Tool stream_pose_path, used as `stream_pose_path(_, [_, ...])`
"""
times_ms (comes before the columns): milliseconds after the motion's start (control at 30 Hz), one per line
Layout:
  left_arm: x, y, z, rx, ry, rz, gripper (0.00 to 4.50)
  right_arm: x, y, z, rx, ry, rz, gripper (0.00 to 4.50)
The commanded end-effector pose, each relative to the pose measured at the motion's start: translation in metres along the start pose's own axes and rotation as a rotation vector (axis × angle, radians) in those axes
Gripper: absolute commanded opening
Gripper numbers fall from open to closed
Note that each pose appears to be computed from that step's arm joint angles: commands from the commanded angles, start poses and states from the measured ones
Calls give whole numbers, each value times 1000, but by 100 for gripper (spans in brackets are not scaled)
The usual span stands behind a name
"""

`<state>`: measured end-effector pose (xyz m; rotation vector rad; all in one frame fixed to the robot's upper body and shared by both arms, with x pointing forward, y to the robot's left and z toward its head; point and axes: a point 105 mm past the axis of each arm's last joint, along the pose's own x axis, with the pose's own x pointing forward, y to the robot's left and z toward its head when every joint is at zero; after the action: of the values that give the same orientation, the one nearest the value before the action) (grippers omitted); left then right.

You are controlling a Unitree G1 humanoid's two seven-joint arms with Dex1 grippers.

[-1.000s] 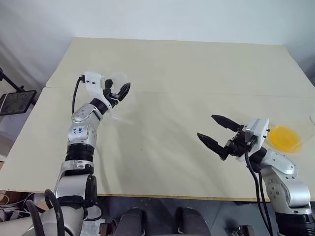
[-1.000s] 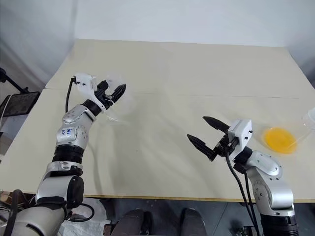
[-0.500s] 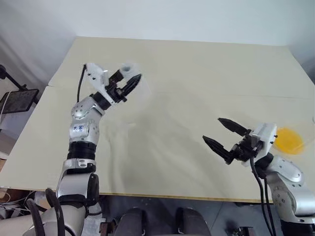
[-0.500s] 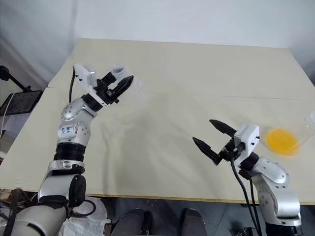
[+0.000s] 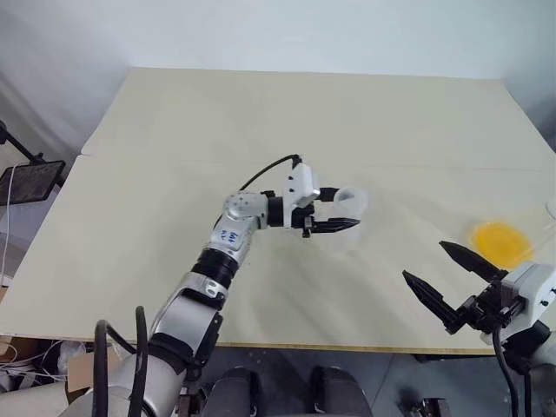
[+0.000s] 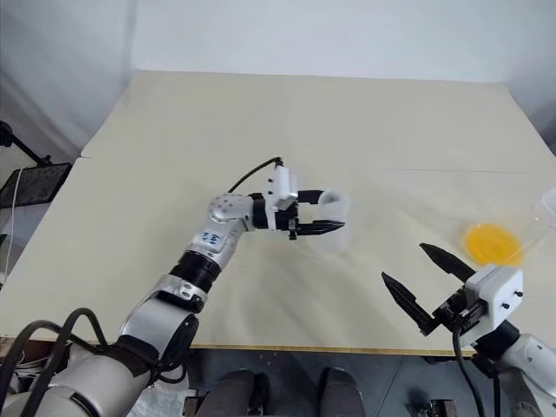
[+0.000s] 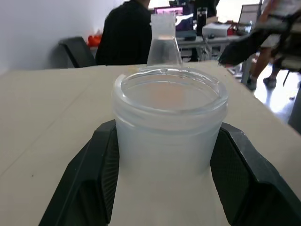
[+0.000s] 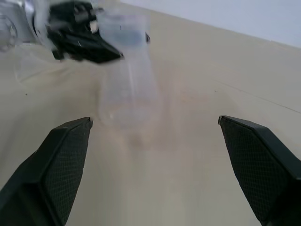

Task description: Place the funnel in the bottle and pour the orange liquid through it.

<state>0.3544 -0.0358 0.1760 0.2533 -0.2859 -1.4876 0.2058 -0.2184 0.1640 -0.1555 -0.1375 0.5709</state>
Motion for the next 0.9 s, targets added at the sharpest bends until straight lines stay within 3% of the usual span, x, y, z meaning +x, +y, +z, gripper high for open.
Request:
stream_pose_path(33, [9,6,8,89,2,11,238,2,7,14,-23,-52,-3,450])
stream_pose_path(100, [11,6,8,79,-4,9,238,4,9,14,-20,-57,-6,450])
stream_pose_path(300, [1,0,12,47,-56,-47,430,7,10,14,-17,-66,-11,450])
stream_pose_path(333, [-7,4,16,39,-78,-27,445,8,10,14,-17,-67,-9,450])
stream_pose_path(633, [-66,23,48,61,-204,96,445,21,3,13,-23,-83,50,450])
stream_pose_path(900, [-137,24,49,42,-128,292,445,39,1,22,-35,-115,183,450])
